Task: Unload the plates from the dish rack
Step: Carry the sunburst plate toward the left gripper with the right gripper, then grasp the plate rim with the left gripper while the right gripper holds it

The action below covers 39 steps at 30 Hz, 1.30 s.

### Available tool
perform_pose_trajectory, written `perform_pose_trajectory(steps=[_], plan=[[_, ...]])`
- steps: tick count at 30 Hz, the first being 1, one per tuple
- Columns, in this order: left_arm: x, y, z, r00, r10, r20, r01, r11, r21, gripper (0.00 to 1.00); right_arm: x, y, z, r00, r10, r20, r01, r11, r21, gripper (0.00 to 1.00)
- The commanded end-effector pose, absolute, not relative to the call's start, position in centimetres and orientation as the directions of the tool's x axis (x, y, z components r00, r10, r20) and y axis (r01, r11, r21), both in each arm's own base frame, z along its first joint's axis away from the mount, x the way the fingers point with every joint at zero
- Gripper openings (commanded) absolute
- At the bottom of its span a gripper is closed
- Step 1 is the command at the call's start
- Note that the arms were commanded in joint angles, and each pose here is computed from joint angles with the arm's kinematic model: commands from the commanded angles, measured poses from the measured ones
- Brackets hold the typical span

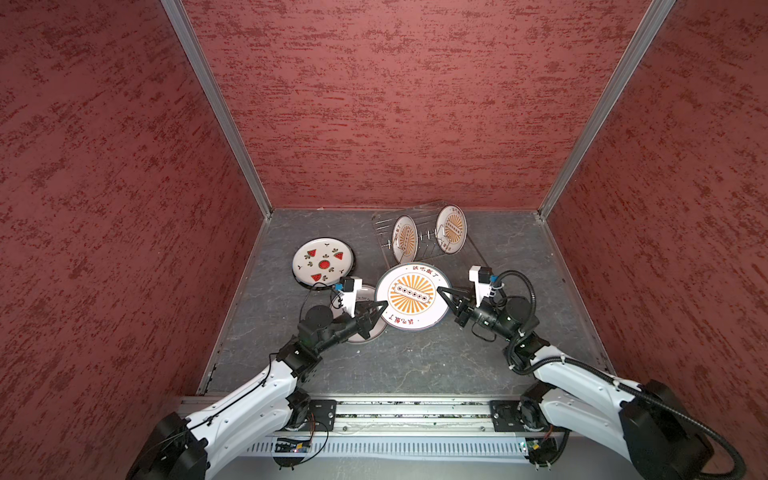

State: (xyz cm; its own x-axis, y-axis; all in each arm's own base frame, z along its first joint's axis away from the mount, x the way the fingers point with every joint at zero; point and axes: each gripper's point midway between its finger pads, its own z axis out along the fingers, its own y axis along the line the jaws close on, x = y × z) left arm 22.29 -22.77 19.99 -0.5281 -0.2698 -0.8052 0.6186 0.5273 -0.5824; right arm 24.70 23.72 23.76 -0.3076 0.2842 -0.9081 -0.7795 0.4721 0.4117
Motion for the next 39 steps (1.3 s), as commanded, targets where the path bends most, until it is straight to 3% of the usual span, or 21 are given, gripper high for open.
perform_pose_trajectory(steps=[1,13,17,21,24,25,39], plan=[[21.6,-24.0,23.4,-0.494,-0.289,-0.82,0.695,0.435,-0.572,0.03,24.8,24.3,27.5,-0.203,0.33,-0.922,-0.824,0.451,0.343,0.02],[21.6,-23.9,23.5,-0.51,-0.307,-0.804,0.68,0.428,-0.595,0.0,25.2,25.6,26.5,-0.242,0.289,-0.926,-0.831,0.43,0.352,0.08],[21.9,-23.5,23.4,-0.517,-0.327,-0.791,0.655,0.444,-0.612,0.0,25.2,25.7,26.6,-0.242,0.29,-0.926,-0.832,0.429,0.352,0.18],[22.2,-23.1,23.6,-0.507,-0.349,-0.788,0.642,0.458,-0.615,0.0,25.1,25.6,26.7,-0.243,0.29,-0.926,-0.832,0.428,0.353,0.47],[22.3,-23.0,22.9,-0.527,-0.343,-0.778,0.62,0.471,-0.628,0.0,25.4,25.4,26.6,-0.255,0.305,-0.918,-0.815,0.444,0.373,0.82],[22.3,-22.9,22.8,-0.531,-0.345,-0.774,0.615,0.472,-0.632,0.0,25.5,25.3,26.6,-0.256,0.309,-0.916,-0.808,0.452,0.379,0.99],[23.0,-20.2,22.4,-0.557,-0.437,-0.707,0.518,0.483,-0.706,0.0,26.1,24.6,26.6,-0.246,0.331,-0.911,-0.779,0.491,0.389,0.99]])
